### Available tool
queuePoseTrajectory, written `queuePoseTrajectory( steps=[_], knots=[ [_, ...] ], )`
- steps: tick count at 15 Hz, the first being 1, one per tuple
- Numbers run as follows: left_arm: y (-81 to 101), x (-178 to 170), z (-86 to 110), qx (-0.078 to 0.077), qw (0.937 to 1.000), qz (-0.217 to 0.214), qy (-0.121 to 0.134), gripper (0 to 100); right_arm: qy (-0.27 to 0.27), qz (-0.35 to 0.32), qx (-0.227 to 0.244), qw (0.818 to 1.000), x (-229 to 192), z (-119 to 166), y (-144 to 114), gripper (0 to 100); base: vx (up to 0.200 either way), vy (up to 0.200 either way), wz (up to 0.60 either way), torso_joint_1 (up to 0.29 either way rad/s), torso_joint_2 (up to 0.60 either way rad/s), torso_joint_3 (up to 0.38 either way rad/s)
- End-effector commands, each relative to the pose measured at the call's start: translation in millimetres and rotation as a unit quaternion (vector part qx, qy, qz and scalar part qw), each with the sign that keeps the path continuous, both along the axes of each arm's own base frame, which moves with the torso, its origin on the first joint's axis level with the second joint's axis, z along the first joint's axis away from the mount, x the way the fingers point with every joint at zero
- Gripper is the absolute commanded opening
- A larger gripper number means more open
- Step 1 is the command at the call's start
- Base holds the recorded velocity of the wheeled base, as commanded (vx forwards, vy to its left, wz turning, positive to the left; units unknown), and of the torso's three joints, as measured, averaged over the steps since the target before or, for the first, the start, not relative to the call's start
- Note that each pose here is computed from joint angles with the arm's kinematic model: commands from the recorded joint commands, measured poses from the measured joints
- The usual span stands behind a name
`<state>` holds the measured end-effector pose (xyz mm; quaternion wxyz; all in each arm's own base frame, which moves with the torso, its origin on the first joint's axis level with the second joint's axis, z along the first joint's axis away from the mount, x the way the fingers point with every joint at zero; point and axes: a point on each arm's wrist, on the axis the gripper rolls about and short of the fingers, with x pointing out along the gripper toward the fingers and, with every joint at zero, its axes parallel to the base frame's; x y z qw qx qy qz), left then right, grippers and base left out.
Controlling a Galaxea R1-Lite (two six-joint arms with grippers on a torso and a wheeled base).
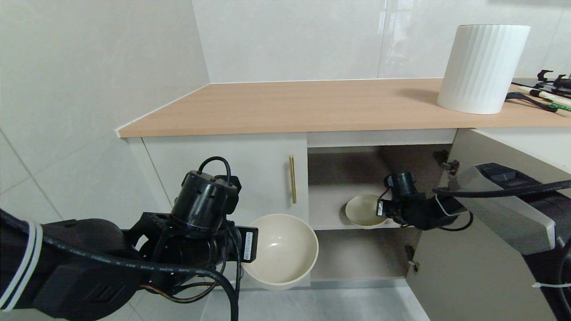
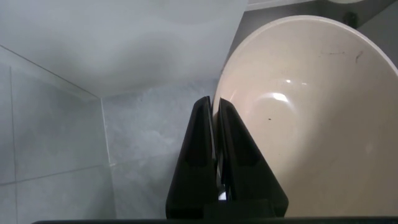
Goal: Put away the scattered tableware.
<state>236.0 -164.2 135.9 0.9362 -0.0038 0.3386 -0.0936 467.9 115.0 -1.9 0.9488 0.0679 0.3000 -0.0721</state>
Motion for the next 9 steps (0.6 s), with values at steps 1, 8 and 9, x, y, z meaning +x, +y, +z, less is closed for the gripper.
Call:
queuePoseTrajectory(
  steps=[1, 8, 9],
  knots=[
    [-0.1, -0.8, 1.1, -0.001, 1.0, -0.001, -0.002, 0, 0.004, -0.005, 0.001, 1.0, 3.6, -5.5, -2.3, 0, 0.0, 0.0, 0.0, 0.0, 0.0, 0.0],
    [-1.5, -2.5, -0.7, 0.011, 0.9997, -0.008, -0.021, 0, 0.018, -0.019, 0.007, 1.0, 5.7, -2.8, -4.9, 0, 0.0, 0.0, 0.0, 0.0, 0.0, 0.0],
    [-1.5, -2.3, -1.1, 0.013, 0.9997, -0.006, -0.021, 0, 0.018, -0.021, 0.005, 1.0, 5.5, -3.2, -5.1, 0, 0.0, 0.0, 0.0, 0.0, 0.0, 0.0]
  ],
)
